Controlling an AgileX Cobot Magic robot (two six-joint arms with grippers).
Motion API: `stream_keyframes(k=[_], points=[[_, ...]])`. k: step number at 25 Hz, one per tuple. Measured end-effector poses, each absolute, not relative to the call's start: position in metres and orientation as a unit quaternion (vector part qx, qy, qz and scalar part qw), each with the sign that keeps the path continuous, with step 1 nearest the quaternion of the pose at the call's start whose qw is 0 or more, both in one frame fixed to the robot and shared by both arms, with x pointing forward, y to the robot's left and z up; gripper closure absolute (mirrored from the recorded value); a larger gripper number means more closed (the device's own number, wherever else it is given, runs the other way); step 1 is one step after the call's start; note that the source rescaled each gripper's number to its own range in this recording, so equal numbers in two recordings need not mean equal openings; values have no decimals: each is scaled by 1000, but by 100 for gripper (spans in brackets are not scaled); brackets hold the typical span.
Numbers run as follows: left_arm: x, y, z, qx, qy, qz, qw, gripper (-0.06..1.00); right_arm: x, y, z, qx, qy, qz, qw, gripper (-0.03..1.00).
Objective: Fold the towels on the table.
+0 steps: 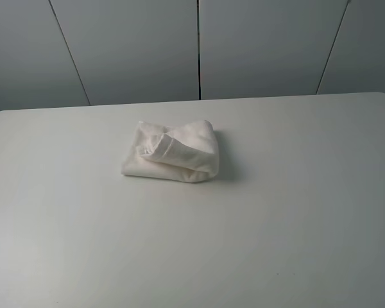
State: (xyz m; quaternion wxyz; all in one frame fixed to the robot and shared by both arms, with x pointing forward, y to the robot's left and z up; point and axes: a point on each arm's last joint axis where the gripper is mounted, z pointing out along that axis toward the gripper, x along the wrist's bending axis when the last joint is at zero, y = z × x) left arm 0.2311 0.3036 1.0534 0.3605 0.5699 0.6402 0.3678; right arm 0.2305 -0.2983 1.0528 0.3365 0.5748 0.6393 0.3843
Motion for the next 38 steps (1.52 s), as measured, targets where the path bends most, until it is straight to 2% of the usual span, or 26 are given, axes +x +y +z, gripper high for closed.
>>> stream_keyframes(k=[38], points=[[231, 304, 1053, 570, 640, 368, 361, -6, 230, -298, 1053, 575, 639, 384, 336, -3]])
